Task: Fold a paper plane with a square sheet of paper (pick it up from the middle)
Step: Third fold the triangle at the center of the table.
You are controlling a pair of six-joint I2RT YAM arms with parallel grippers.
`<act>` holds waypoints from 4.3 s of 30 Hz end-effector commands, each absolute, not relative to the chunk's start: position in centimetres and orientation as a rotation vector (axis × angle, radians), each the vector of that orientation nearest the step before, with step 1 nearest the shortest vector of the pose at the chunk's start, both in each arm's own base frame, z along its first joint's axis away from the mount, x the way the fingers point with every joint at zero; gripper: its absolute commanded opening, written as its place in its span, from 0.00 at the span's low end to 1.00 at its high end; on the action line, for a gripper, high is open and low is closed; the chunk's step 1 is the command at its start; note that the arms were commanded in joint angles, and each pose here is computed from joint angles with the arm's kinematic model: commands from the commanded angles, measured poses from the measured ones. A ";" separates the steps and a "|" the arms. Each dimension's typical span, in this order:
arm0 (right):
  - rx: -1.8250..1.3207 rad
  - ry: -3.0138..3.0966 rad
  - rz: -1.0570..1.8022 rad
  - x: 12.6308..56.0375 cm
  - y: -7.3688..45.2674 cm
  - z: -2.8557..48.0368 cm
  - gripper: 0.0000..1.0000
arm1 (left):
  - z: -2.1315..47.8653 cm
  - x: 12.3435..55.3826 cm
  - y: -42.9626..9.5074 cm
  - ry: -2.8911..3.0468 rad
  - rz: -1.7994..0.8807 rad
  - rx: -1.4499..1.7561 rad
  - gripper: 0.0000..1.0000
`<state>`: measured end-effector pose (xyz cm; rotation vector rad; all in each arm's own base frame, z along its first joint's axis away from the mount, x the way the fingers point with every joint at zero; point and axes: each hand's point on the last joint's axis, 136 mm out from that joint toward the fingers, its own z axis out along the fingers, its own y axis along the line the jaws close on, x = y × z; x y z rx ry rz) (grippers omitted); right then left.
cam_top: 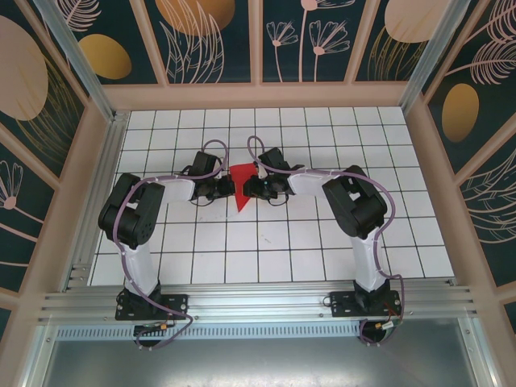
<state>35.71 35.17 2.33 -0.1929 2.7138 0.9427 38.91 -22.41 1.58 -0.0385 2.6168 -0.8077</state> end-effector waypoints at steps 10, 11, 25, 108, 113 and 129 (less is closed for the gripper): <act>-0.108 2.709 0.919 35.6 34.0 3.8 0.36 | -1.7 38.0 -20.9 2.731 -0.644 -0.039 0.00; -0.101 2.697 0.941 35.5 34.0 4.1 0.36 | -1.8 37.8 -20.8 2.739 -0.631 -0.034 0.00; -0.060 2.614 1.062 33.6 34.3 6.3 0.35 | -1.7 37.8 -21.7 2.755 -0.534 0.028 0.00; -0.096 2.773 0.782 34.6 32.4 -0.8 0.29 | 1.9 40.4 -25.2 2.634 -0.715 0.076 0.00; -0.098 2.771 0.791 34.6 32.6 -0.7 0.29 | 1.3 40.3 -24.9 2.650 -0.690 0.067 0.00; -0.086 2.581 1.015 34.4 33.7 6.7 0.37 | -0.5 39.2 -24.1 2.704 -0.637 0.067 0.00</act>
